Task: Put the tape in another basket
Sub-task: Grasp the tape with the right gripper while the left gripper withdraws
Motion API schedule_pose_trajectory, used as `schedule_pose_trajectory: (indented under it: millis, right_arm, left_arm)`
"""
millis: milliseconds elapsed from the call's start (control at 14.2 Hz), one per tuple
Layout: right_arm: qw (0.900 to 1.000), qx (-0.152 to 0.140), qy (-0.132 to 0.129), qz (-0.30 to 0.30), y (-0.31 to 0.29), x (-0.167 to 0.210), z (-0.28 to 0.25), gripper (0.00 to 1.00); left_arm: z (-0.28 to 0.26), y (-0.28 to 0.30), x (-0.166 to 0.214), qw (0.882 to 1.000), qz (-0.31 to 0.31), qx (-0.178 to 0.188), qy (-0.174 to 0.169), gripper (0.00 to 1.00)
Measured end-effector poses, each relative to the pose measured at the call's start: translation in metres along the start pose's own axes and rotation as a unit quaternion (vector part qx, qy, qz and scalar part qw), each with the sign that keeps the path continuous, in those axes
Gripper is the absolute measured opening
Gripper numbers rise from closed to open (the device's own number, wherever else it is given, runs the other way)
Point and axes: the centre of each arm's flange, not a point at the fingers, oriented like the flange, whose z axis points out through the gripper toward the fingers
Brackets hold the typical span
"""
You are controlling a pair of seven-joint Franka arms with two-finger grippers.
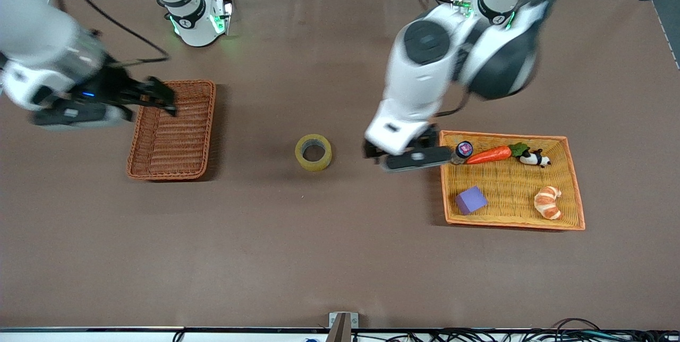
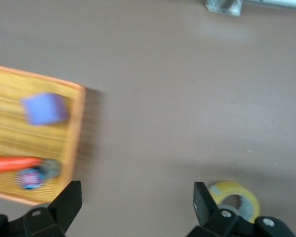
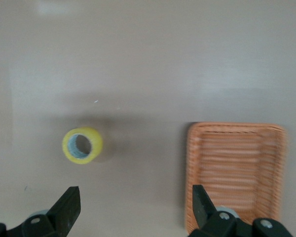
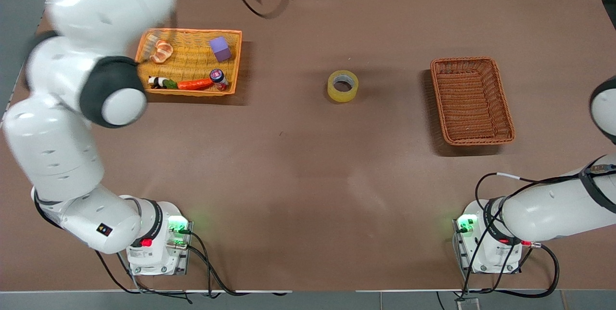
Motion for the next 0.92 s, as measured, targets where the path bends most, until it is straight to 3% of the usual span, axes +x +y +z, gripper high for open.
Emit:
schedule_pose_trajectory:
  millis: [282, 494, 705, 917]
  right_arm:
    - [0.999, -0.005, -0.004, -0.039, -0.107, 0.003, 0.177, 1.0]
    - [0.997, -0.001, 0.031, -0.068, -0.133, -0.038, 0.318, 1.0]
    - [0.997, -0.009, 0.025, -0.076, -0.132, -0.055, 0.373, 1.0]
    - [0.997, -0.01, 0.03, -0.077, -0.131, -0.055, 0.39, 0.98]
  left_arm:
    - [-0.082, -0.139, 0.038, 0.997, 0.071, 0.023, -0.004, 1.0]
    - [-0.123, -0.233, 0.046, 0.995, 0.093, 0.01, -0.022, 1.0]
    - [-0.123, -0.271, 0.046, 0.994, 0.103, 0.01, -0.046, 1.0]
    - [-0.108, -0.28, 0.046, 0.989, 0.132, 0.012, -0.066, 1.0]
